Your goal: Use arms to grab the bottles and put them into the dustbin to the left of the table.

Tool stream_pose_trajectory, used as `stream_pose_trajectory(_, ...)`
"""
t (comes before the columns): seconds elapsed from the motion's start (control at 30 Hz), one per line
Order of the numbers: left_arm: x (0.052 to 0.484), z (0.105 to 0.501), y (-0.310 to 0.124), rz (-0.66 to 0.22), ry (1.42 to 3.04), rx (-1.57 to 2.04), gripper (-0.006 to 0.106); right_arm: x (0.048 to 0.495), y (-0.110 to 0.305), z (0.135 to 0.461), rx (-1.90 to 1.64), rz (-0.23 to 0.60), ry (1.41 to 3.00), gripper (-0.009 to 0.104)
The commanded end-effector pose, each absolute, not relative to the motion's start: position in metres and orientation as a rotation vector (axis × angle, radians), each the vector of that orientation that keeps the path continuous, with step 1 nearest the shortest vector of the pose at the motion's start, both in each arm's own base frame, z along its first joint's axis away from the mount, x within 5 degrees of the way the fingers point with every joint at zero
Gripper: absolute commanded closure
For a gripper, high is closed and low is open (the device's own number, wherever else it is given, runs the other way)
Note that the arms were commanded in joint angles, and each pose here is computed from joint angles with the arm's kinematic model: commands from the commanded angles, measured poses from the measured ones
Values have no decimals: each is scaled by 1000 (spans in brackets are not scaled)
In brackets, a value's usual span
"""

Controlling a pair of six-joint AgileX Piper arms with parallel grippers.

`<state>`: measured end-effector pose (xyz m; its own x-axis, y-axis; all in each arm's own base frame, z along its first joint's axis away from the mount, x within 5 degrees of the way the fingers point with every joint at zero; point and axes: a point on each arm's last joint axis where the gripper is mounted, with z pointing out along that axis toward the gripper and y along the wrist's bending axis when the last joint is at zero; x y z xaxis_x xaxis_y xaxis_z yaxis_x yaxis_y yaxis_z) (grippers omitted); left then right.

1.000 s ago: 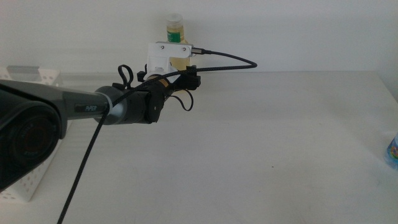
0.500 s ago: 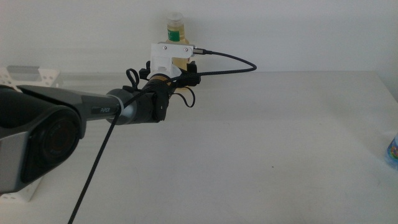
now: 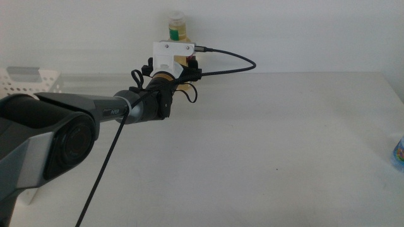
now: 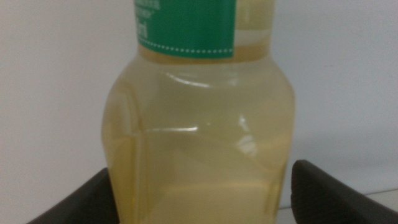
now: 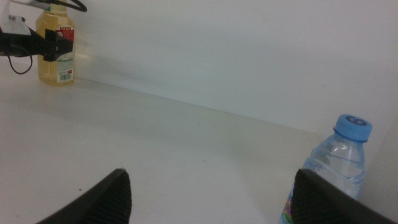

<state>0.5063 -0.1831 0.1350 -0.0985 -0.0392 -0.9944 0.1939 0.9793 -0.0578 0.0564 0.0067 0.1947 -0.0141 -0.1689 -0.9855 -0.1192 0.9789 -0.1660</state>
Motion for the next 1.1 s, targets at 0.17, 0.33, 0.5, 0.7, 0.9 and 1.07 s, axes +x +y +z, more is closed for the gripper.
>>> stream_pose_trajectory(0.17,511,184,-184,-190,1414,120,14,54,6,206,-215,-65,1479,28)
stream_pose_trajectory(0.33,512,181,-185,-189,1421,121,37,54,6,206,-215,-65,1479,28)
stream_pose_trajectory(0.5,509,185,-187,-200,1420,111,81,54,6,206,-215,-65,1479,28)
stream_pose_trajectory(0.7,506,191,-192,-222,1428,65,105,54,6,206,-215,-65,1479,28)
stream_pose_trajectory(0.9,488,219,-186,-165,1490,145,105,54,6,206,-215,-65,1479,28)
stream_pose_trajectory(1.07,461,243,-174,-143,1495,152,105,54,6,206,-215,-65,1479,28)
